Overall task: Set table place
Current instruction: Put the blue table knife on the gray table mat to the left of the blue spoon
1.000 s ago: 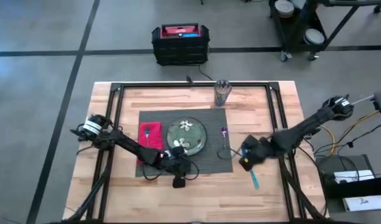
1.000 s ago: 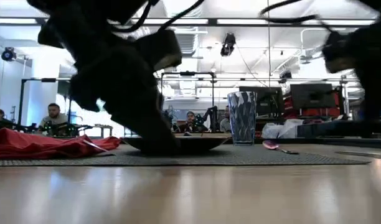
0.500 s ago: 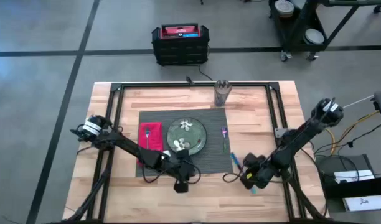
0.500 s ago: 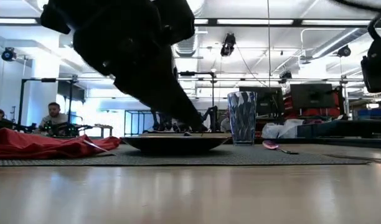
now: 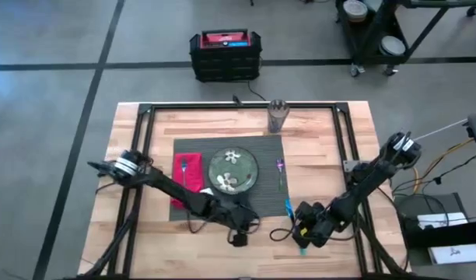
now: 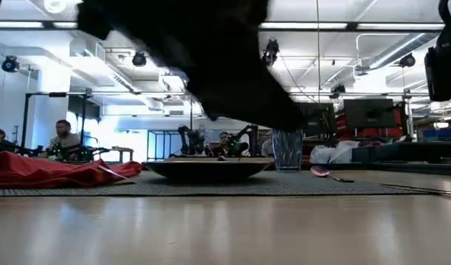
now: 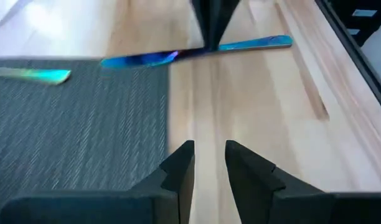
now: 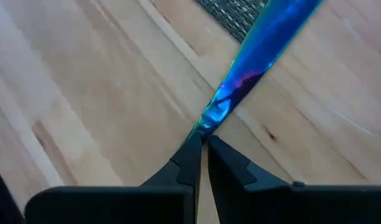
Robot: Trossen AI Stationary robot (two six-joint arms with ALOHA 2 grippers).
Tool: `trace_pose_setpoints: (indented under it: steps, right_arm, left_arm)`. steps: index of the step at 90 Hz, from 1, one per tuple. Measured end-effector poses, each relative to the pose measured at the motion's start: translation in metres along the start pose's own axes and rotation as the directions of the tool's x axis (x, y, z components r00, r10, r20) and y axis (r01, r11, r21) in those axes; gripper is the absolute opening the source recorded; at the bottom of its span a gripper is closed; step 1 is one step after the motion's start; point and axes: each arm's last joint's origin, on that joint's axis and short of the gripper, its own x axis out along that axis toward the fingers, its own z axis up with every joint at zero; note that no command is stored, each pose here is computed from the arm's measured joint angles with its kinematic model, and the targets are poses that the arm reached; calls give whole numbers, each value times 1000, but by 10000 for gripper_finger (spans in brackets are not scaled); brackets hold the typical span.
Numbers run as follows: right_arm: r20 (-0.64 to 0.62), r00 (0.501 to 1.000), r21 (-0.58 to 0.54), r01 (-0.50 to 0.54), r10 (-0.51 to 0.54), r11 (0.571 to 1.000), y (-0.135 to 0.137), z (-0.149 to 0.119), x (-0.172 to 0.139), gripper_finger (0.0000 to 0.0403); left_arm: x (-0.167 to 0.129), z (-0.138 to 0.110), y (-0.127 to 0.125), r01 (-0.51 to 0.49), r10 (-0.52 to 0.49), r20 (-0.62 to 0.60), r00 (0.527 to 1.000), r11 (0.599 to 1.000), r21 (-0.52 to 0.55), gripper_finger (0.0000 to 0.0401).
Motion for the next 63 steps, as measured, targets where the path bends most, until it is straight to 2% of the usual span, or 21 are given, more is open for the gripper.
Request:
trace_pose_setpoints:
  steps: [8,17,27,37,63]
  right_arm:
    - [53,999,2,-7,7,1000,0,5,-13,13]
    - [138,989,-3,56,-55,998,-8,12,-19,13]
    - [187,974,35,119,-124,992,-18,22,-17,14]
    - [197,970,53,137,-145,989,-27,29,-7,26]
    - [234,972,39,27,-35,999,-31,30,4,89]
  left_arm:
    - [27,9,-7,-11,12,-21,1000,1000,28,77]
    - [52,20,-7,-46,50,-66,997,997,66,77]
    - [70,30,0,-112,119,-86,989,990,84,77]
    - [81,33,8,-131,137,-87,987,989,74,77]
    - [84,24,14,-138,147,-107,983,987,86,77]
